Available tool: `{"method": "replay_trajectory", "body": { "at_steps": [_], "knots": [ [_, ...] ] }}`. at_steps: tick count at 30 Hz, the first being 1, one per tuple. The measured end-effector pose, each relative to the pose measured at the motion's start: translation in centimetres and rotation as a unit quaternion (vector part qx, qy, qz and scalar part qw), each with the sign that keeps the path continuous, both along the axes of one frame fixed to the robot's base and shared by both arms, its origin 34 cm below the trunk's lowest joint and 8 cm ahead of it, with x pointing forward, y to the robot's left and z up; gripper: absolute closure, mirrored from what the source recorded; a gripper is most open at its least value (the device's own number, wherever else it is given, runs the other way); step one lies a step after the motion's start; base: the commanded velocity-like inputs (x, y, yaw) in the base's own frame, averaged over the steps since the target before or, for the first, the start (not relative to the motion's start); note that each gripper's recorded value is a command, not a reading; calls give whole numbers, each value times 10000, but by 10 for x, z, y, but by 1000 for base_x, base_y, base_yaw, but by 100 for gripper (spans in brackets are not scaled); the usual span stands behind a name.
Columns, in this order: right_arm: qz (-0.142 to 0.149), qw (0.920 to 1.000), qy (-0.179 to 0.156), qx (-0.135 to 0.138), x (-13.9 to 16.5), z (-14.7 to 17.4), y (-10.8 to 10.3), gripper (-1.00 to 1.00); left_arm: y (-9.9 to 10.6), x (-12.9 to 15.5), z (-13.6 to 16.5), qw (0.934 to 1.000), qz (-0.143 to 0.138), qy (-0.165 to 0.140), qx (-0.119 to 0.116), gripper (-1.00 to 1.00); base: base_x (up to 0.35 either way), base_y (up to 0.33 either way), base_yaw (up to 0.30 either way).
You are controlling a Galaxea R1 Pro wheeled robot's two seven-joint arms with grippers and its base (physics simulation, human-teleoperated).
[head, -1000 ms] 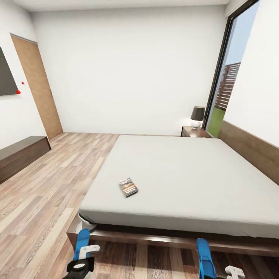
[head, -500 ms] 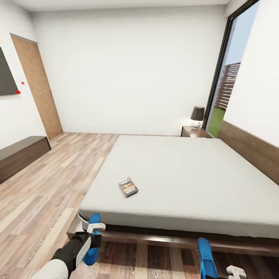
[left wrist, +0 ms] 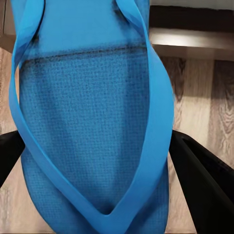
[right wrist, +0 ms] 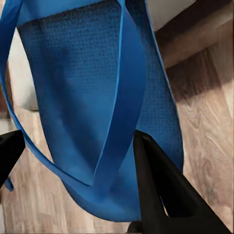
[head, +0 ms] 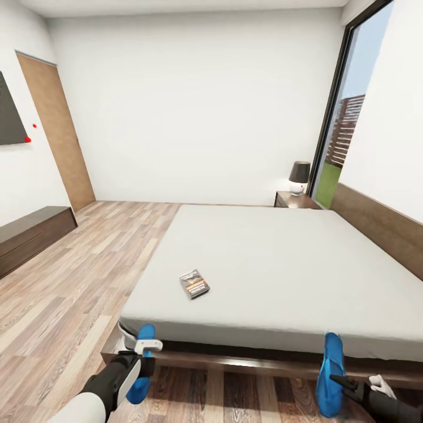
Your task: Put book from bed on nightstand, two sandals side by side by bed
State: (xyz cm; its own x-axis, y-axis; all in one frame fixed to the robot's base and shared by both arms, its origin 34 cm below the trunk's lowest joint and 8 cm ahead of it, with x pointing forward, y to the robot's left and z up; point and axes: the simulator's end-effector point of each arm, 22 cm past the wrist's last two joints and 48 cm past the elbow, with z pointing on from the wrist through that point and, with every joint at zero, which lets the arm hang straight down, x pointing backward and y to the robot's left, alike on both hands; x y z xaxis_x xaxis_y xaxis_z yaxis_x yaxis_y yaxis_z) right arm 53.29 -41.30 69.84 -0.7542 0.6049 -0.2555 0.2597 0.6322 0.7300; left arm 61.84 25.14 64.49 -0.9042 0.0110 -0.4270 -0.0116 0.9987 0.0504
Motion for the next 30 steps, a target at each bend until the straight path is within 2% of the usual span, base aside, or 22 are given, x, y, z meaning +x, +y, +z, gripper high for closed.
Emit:
{"method": "replay_trajectory", "body": {
  "at_steps": [1, 2, 3, 7, 30],
  "knots": [
    [-7, 9997, -37, 229, 7, 12, 4, 100, 0, -2, -1, 10000, -19, 49, 21, 100, 0, 0, 0],
    [13, 9995, -26, 317, 8, 16, 7, 100, 0, -3, -1, 10000, -26, 77, 30, 100, 0, 0, 0],
    [-19, 9982, -11, 592, 13, 27, 12, 100, 0, -6, -2, 9999, -39, 149, 45, 100, 0, 0, 0],
    [-5, 9968, 42, 803, 15, 32, 16, 100, -1, -8, -7, 9997, -57, 221, 53, 100, 0, 0, 0],
    [5, 9961, 125, 875, 12, -6, 20, 100, 0, -9, -43, 9997, -43, 242, 63, 100, 0, 0, 0]
  ]
}}
